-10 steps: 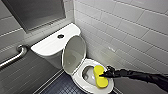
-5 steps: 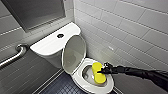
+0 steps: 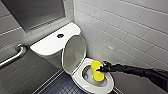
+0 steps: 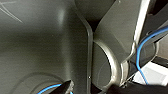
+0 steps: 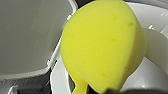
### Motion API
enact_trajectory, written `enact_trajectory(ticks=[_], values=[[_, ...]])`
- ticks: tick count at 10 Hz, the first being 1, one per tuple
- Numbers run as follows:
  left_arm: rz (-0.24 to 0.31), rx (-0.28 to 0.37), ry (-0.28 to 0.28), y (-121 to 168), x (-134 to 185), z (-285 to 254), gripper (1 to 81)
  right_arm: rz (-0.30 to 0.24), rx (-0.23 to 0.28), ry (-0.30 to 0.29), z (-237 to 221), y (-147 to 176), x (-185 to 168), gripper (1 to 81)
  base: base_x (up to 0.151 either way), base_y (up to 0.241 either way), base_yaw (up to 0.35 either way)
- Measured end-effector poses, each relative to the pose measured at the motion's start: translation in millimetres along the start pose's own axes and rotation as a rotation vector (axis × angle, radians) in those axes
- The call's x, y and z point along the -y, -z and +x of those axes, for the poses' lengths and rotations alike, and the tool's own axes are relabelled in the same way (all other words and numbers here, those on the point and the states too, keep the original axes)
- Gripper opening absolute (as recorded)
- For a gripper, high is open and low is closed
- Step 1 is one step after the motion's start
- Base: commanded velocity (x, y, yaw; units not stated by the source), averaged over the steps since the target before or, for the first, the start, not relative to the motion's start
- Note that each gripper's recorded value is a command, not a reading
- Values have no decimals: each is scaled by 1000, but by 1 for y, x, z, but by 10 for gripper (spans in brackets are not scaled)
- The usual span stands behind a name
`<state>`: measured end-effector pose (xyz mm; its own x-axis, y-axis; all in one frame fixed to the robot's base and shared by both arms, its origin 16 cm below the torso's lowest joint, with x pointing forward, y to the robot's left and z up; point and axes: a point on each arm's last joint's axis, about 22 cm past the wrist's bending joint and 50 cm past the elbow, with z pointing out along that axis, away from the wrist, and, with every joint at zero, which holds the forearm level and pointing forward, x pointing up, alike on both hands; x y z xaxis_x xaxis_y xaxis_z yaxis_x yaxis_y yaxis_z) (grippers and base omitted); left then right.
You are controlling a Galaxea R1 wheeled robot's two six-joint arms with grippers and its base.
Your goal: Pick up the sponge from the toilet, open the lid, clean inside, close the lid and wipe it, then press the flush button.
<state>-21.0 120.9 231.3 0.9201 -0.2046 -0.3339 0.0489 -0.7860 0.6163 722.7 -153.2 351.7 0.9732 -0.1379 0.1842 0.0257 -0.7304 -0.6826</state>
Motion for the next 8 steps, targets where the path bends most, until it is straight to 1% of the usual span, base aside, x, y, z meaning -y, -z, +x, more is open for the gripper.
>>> enact_trajectory(ticks=[1,3,4,6,8], values=[[-11,2,1,-7,-5,-2,811,2,-10,3,6,-1,0,10,0,0,0],[-25,-2,-32,-23,-7,4,811,4,-30,22,15,-3,0,10,0,0,0],[-32,0,-40,-26,-11,-1,811,4,-32,22,16,-4,-2,10,0,0,0],[-44,5,-39,-30,-20,-6,811,7,-51,4,24,-7,2,10,0,0,0],[-42,4,-40,-30,-18,-6,811,-15,-99,-51,41,-14,-5,10,0,0,0]])
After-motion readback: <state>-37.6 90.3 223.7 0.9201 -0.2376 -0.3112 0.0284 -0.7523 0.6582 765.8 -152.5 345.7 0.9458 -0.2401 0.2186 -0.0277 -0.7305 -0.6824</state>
